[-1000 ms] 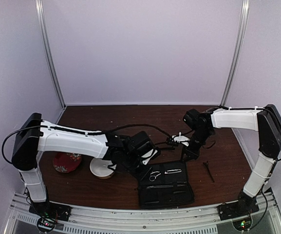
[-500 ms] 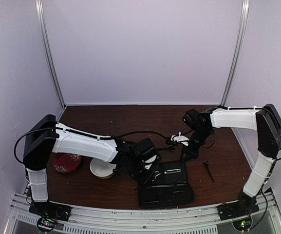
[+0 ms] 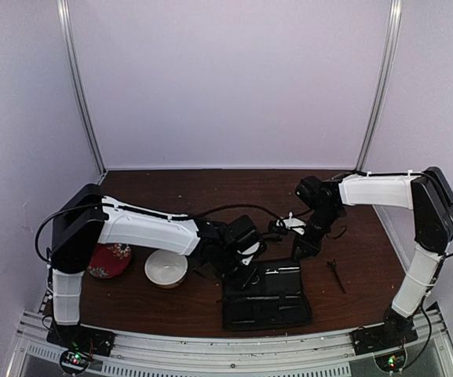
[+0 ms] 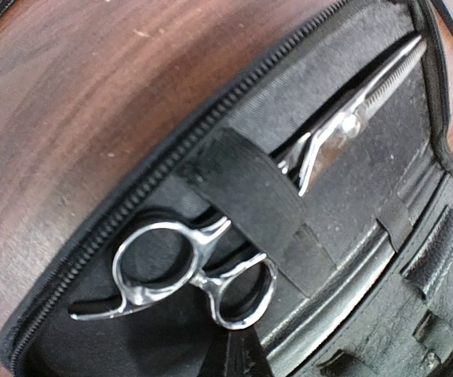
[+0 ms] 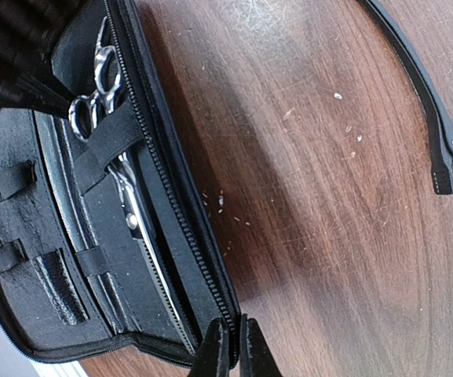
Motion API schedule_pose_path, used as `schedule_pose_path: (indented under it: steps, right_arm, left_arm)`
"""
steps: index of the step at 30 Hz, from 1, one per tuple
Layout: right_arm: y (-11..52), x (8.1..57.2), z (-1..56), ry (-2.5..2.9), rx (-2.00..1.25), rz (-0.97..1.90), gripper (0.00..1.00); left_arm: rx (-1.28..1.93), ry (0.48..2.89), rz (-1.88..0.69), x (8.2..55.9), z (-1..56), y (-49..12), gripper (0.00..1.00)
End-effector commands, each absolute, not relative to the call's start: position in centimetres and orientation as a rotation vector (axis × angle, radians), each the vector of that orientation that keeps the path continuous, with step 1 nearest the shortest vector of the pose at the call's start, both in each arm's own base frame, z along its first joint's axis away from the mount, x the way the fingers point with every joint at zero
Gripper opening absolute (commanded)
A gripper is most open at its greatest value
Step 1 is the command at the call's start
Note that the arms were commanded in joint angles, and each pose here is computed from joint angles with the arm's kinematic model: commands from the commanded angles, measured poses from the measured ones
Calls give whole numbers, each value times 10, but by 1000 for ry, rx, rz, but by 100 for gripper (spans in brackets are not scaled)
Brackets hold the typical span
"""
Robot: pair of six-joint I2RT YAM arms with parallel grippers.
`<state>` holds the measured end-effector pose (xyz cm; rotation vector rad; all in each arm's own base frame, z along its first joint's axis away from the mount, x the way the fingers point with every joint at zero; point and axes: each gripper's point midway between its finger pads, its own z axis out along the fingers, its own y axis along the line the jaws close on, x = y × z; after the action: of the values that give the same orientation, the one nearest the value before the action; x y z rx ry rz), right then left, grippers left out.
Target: Sort the hair-cutting tools
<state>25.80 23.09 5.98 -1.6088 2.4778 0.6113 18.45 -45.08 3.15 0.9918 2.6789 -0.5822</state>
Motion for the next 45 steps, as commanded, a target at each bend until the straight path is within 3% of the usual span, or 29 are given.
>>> schedule_pose_path:
  steps: [1, 6, 9, 12, 16, 23, 28, 31, 38, 45]
  right_arm:
    - [240, 263, 72, 2435, -1588, 642, 0]
    - [239, 266, 73, 2436, -1588, 621, 0]
    - [235, 268, 74, 2434, -1582, 600, 1]
    - [234, 271, 81, 2425, -1565, 598, 12]
    - [233, 273, 101, 2385, -1535, 611, 25]
    - [227, 272, 130, 2306, -1515, 621, 32]
    - [223, 278, 140, 2270, -1492, 549, 33]
    - [222, 279, 141, 2265, -1491, 536, 33]
    - [219, 279, 142, 2259, -1499, 504, 33]
    - [219, 278, 144, 2246, -1502, 505, 34]
  left_arm:
    - [935, 2621, -595, 207, 34, -461, 1]
    - [941, 2601, -588, 207, 53, -454, 8]
    - [960, 2589, -533, 205, 66, -439, 24]
    - [978, 2569, -496, 203, 84, -425, 36]
    - [991, 2495, -463, 206, 121, -410, 43]
    - [912, 2524, -372, 242, 137, -369, 44]
    - [795, 2617, -364, 284, 116, -349, 34]
    - [741, 2650, -330, 303, 103, -349, 33]
    - [585, 2745, -292, 336, 67, -359, 46]
    - [530, 2799, -316, 341, 51, -359, 49]
